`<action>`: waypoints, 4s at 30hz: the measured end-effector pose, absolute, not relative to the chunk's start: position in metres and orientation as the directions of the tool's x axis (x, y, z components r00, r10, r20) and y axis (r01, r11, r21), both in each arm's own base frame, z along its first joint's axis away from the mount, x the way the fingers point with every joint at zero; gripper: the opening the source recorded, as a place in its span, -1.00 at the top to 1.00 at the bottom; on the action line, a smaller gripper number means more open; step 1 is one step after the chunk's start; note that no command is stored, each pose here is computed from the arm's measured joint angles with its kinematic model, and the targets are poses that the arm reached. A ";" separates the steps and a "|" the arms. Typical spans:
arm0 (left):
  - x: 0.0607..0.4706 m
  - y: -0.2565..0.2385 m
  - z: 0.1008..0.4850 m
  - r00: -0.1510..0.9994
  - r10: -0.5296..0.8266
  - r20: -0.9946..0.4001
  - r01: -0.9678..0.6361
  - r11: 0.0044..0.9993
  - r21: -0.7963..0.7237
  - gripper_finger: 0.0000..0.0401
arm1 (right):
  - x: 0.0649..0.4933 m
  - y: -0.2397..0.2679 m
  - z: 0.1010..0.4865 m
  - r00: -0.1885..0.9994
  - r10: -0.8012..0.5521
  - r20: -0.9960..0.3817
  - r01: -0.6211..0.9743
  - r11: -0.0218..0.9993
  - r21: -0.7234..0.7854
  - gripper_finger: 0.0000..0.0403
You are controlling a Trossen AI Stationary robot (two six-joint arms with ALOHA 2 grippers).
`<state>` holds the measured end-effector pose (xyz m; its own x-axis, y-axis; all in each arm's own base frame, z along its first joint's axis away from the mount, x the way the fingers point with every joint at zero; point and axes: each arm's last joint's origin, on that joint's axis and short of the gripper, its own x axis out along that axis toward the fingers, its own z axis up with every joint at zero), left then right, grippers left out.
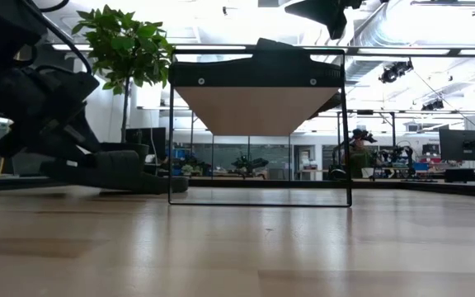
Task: Pick and place slides into the shelf
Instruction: Put the black slipper on the shelf
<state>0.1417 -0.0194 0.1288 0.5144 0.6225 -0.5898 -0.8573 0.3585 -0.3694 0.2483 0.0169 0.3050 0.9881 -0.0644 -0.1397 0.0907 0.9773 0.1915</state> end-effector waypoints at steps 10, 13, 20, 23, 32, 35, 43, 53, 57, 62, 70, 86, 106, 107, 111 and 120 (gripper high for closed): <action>0.143 -0.011 0.128 0.477 0.642 -0.601 -0.878 0.320 -0.355 0.20 | 0.248 0.017 0.305 0.988 -0.065 -0.140 0.091 0.977 0.192 -0.18; 0.144 -0.006 0.128 0.464 0.638 -0.615 -0.886 0.315 -0.341 0.20 | 0.248 0.017 0.305 0.988 -0.065 -0.140 0.091 0.977 0.191 -0.18; 0.154 0.000 0.134 0.518 0.619 -0.591 -0.855 0.367 -0.366 0.20 | 0.248 0.017 0.305 0.988 -0.064 -0.140 0.091 0.977 0.191 -0.18; 0.155 0.000 0.135 0.525 0.618 -0.585 -0.851 0.381 -0.361 0.20 | 0.248 0.017 0.305 0.988 -0.064 -0.140 0.091 0.977 0.191 -0.18; 0.155 0.001 0.134 0.518 0.624 -0.585 -0.855 0.391 -0.340 0.49 | 0.248 0.017 0.305 0.988 -0.064 -0.140 0.091 0.977 0.191 -0.18; 0.155 0.001 0.134 0.518 0.624 -0.585 -0.855 0.402 -0.329 0.72 | 0.248 0.017 0.305 0.988 -0.065 -0.140 0.091 0.977 0.191 -0.18; 0.155 0.001 0.134 0.514 0.633 -0.578 -0.857 0.405 -0.318 0.91 | 0.248 0.017 0.305 0.988 -0.065 -0.141 0.091 0.977 0.191 -0.18; 0.156 -0.002 0.133 0.546 0.547 -0.634 -0.824 0.489 -0.288 0.96 | 0.248 0.017 0.305 0.988 -0.064 -0.141 0.090 0.977 0.191 -0.18; 0.160 -0.004 0.138 0.580 0.473 -0.663 -0.746 0.635 -0.200 0.93 | 0.248 0.017 0.305 0.988 -0.064 -0.141 0.091 0.977 0.191 -0.18; 0.169 -0.009 0.148 0.638 0.354 -0.684 -0.554 0.828 -0.089 0.79 | 0.248 0.017 0.304 0.987 -0.064 -0.146 0.091 0.979 0.182 -0.18; 0.165 -0.010 0.145 0.605 0.291 -0.742 -0.429 0.903 0.004 0.41 | 0.248 0.017 0.304 0.987 -0.064 -0.148 0.090 0.980 0.176 -0.18; 0.167 -0.013 0.152 0.599 0.316 -0.736 -0.435 0.900 0.032 0.15 | 0.248 0.017 0.303 0.985 -0.064 -0.160 0.092 0.981 0.173 -0.18; 0.162 -0.058 0.173 0.573 0.580 -0.579 -0.336 0.810 0.480 0.15 | 0.248 0.017 0.303 0.985 -0.064 -0.163 0.093 0.981 0.173 -0.18; 0.163 -0.059 0.169 0.557 0.595 -0.579 -0.328 0.799 0.505 0.15 | 0.248 0.017 0.303 0.985 -0.064 -0.163 0.093 0.981 0.173 -0.18; 0.169 -0.061 0.151 0.494 0.659 -0.567 -0.279 0.738 0.615 0.15 | 0.248 0.017 0.303 0.985 -0.064 -0.163 0.093 0.980 0.174 -0.18; 0.176 -0.062 0.119 0.414 0.789 -0.454 -0.224 0.572 0.789 0.15 | 0.248 0.017 0.303 0.984 -0.064 -0.163 0.093 0.981 0.173 -0.18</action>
<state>0.1756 -0.0617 0.1193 0.4144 0.7885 -0.4544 -0.2244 0.5724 0.7887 0.2480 0.0169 0.3027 0.9845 -0.0642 -0.1634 0.0927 0.9806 0.1729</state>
